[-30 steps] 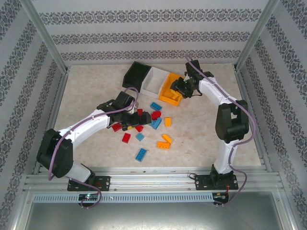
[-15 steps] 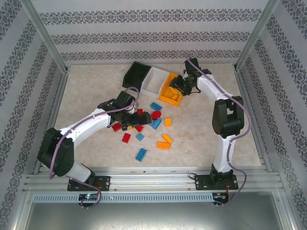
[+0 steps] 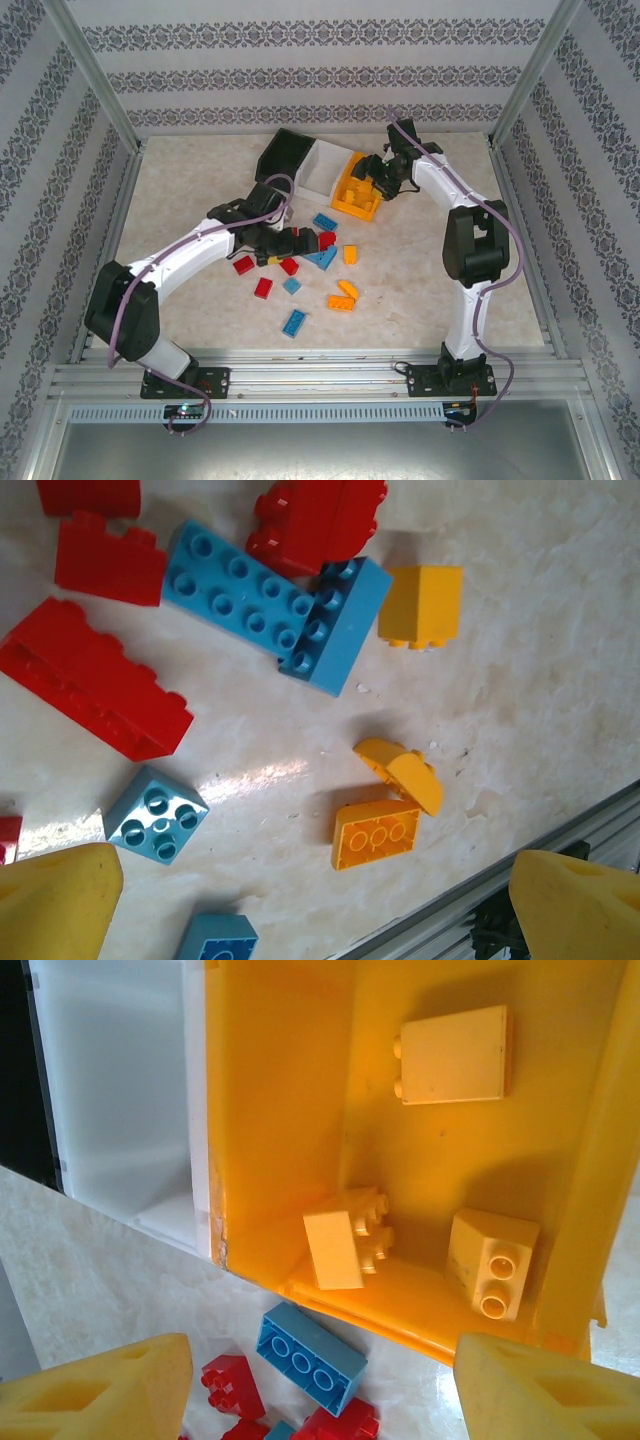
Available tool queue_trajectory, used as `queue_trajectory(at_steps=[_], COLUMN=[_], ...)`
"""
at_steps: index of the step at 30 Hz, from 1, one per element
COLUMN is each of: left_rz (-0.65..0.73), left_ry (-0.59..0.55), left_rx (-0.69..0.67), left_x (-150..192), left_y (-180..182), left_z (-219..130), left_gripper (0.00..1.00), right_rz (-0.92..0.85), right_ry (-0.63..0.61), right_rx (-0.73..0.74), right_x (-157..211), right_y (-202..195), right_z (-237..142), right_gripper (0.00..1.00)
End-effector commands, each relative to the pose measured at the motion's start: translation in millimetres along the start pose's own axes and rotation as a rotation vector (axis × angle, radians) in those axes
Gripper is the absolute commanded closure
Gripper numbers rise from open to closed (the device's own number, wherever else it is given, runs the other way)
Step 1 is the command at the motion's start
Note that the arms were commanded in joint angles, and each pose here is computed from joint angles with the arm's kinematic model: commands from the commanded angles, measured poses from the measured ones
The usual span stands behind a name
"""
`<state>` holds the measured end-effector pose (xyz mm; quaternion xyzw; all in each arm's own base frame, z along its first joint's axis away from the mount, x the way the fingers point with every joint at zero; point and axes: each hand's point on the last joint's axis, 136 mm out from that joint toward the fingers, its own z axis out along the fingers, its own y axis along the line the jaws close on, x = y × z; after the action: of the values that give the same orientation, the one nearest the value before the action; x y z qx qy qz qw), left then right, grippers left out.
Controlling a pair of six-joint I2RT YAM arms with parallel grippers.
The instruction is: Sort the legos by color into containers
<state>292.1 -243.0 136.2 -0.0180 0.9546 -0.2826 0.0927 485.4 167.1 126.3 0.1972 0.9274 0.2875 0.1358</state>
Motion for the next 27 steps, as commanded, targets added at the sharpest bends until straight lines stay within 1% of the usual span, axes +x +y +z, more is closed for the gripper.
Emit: queue_trajectory(at_steps=[1,5,9,14,16,18,21,24,27], left_rz=[0.095,0.168,0.211,0.237,0.229,0.202,0.187,0.196,0.195], left_ry=[0.019,0.053,0.105,0.142,0.141,0.142,0.158,0.177,0.192], left_rx=[-0.046,-0.071,-0.095,-0.155,-0.182,-0.201,-0.21,-0.249,-0.258], left_x=[0.8,3.6,13.8,19.3,18.4,16.9,17.4,18.5,19.0], left_y=[-10.8,-30.3,-49.8,-67.6,-68.2,-65.6,-65.4,-62.5,-63.0], left_z=[-2.6,9.5,37.6,71.2,80.0,88.3,100.3,112.0,122.9], left_gripper=[0.0,0.02,0.05,0.08,0.11,0.16,0.2,0.22,0.26], right_rz=[-0.014,-0.003,0.004,0.039,0.052,0.06,0.067,0.069,0.075], right_ry=[-0.035,-0.046,-0.072,-0.082,-0.076,-0.079,-0.077,-0.075,-0.068], right_rx=[-0.026,-0.003,0.027,0.04,0.024,0.006,-0.022,-0.027,-0.033], right_x=[3.5,32.4,73.6,124.7,143.3,159.0,177.1,190.4,198.5], right_y=[8.7,-9.0,-42.7,-82.2,-90.0,-94.4,-99.3,-107.1,-111.7], right_z=[-38.0,-68.7,-104.7,-136.0,-140.6,-146.6,-151.1,-152.4,-152.9], right_gripper=[0.3,0.29,0.29,0.32,0.33,0.33,0.34,0.34,0.34])
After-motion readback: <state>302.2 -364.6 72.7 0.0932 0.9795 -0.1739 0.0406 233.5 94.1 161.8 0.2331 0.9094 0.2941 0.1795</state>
